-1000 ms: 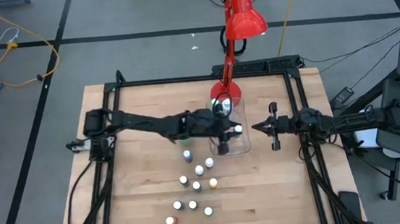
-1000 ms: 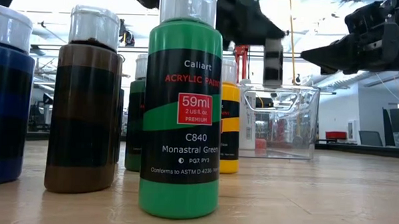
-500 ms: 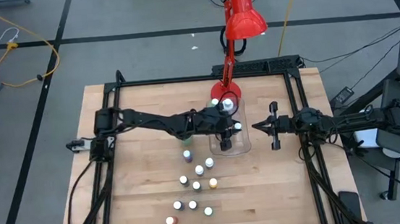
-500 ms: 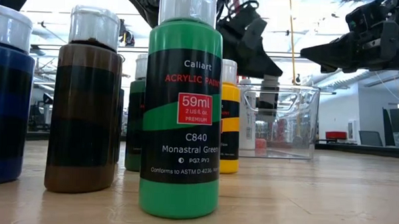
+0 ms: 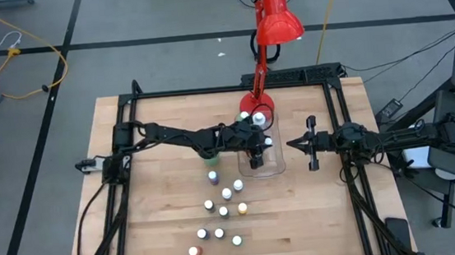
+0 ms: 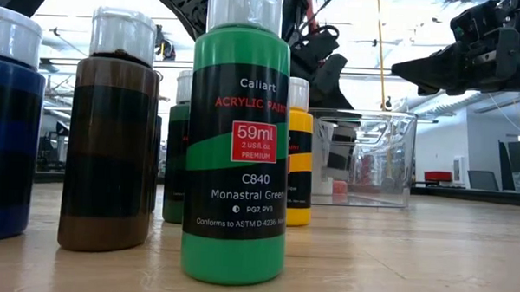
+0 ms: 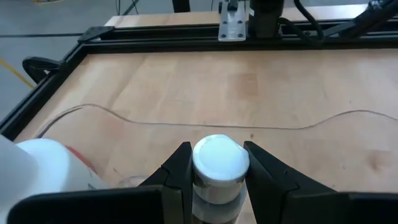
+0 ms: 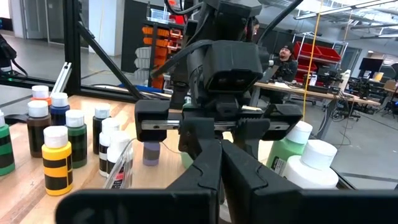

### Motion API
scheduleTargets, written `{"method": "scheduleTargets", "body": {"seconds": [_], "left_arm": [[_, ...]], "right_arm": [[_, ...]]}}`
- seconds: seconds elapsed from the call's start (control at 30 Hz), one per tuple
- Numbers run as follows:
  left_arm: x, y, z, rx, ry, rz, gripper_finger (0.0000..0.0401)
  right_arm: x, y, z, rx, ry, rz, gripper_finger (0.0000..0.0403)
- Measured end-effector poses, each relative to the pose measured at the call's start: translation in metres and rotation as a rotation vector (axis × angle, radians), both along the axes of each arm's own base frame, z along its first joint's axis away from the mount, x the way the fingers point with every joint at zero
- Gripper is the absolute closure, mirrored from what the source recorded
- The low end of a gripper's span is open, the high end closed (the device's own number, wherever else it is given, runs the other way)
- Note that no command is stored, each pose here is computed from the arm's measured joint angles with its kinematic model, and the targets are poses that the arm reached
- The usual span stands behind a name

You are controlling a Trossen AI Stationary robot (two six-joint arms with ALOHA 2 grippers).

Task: Pick & Place Paint Supplies
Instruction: Put the gray paint bottle into the transparent bin, then put the top blue paint bottle into the transparent bin

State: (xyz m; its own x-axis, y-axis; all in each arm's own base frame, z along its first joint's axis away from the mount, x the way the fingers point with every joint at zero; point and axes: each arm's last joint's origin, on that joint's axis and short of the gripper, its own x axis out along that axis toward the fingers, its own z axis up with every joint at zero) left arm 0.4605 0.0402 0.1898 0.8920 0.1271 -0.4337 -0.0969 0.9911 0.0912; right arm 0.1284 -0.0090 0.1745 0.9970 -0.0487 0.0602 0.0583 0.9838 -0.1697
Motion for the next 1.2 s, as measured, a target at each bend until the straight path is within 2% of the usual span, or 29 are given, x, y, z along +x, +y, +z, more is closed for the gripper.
{"method": "scheduleTargets", "body": {"seconds": [0.23,0.4,0.5,0.8,0.93,1.07,1.2], "left_arm": [[0.000,0.000,0.000,-0.023,0.006,0.013,0.0303],[-0.001,0.000,-0.002,-0.019,0.023,0.019,0.0262],[-0.001,0.000,-0.002,-0.022,0.026,0.022,0.0250],[-0.001,0.001,-0.002,-0.026,0.028,0.027,0.0245],[-0.001,0.001,-0.001,0.014,0.026,0.005,0.0244],[-0.008,-0.004,0.021,0.064,0.006,-0.077,0.0243],[-0.034,-0.019,0.079,0.028,-0.046,-0.221,0.0243]], "right_arm": [[0.000,0.000,0.000,0.000,0.000,0.000,0.0399],[0.000,0.000,0.000,0.000,0.000,0.000,0.0399],[0.000,0.000,0.000,0.000,0.000,0.000,0.0399],[0.000,0.000,0.000,0.002,-0.001,0.000,0.0399],[0.000,0.000,0.000,0.001,-0.001,0.000,0.0399],[0.000,0.000,0.000,0.000,-0.001,0.000,0.0399],[0.000,0.000,0.000,0.000,-0.001,0.000,0.0399]]}}
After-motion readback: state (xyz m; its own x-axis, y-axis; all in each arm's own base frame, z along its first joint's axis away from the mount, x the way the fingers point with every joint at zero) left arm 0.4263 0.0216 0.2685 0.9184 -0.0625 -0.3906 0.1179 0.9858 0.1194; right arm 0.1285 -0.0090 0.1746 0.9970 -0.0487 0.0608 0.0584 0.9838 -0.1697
